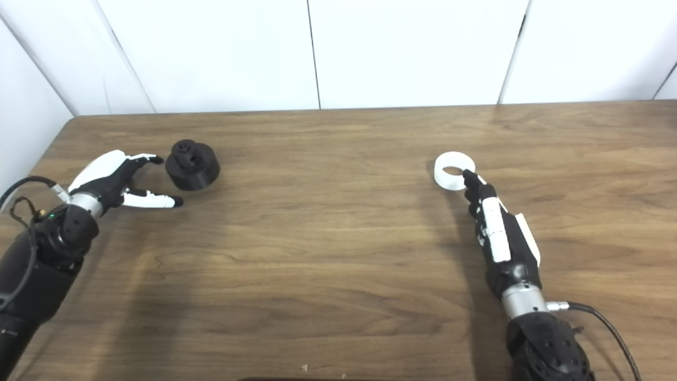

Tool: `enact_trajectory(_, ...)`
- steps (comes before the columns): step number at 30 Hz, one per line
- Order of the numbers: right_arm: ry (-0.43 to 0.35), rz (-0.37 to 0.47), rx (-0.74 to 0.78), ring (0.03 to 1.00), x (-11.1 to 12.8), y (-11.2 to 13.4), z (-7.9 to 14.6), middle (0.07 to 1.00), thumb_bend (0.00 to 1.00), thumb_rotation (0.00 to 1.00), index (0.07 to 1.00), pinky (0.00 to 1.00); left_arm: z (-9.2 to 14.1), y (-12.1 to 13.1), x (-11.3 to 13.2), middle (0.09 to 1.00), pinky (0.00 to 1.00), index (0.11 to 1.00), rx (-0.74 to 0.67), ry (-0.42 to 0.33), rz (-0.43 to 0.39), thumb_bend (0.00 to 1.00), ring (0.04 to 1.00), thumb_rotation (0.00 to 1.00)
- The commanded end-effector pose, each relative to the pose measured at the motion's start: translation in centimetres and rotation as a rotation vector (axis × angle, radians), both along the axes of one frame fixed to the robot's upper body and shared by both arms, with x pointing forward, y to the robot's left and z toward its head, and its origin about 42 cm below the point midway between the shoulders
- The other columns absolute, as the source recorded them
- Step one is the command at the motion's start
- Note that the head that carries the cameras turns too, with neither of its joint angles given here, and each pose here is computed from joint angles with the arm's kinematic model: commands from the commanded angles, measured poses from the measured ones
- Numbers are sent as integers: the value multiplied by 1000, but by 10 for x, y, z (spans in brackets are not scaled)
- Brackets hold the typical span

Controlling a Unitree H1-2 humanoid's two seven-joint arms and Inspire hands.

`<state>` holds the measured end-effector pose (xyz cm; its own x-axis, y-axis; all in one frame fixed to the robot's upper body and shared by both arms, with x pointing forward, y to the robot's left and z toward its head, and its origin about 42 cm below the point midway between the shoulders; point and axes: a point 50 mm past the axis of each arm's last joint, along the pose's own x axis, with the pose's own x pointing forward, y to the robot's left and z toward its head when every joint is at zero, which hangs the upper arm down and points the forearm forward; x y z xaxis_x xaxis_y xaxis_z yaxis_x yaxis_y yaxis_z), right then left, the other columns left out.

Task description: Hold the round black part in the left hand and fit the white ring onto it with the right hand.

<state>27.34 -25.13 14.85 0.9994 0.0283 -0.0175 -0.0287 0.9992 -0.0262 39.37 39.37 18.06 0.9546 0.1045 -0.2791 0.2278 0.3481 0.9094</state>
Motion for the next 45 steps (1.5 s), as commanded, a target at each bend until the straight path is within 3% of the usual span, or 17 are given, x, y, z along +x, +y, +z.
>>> enact_trajectory(1, -98, 16, -1, 971, 4, 1, 17, 952, 565, 1000, 906, 1000, 30, 5, 16, 954, 902, 872, 57, -98, 3, 936, 997, 480)
enact_trajectory(45, -84, 4, -17, 968, -5, 3, 9, 941, 563, 1000, 907, 1000, 37, -8, 47, 943, 922, 855, 97, -98, -44, 941, 991, 502)
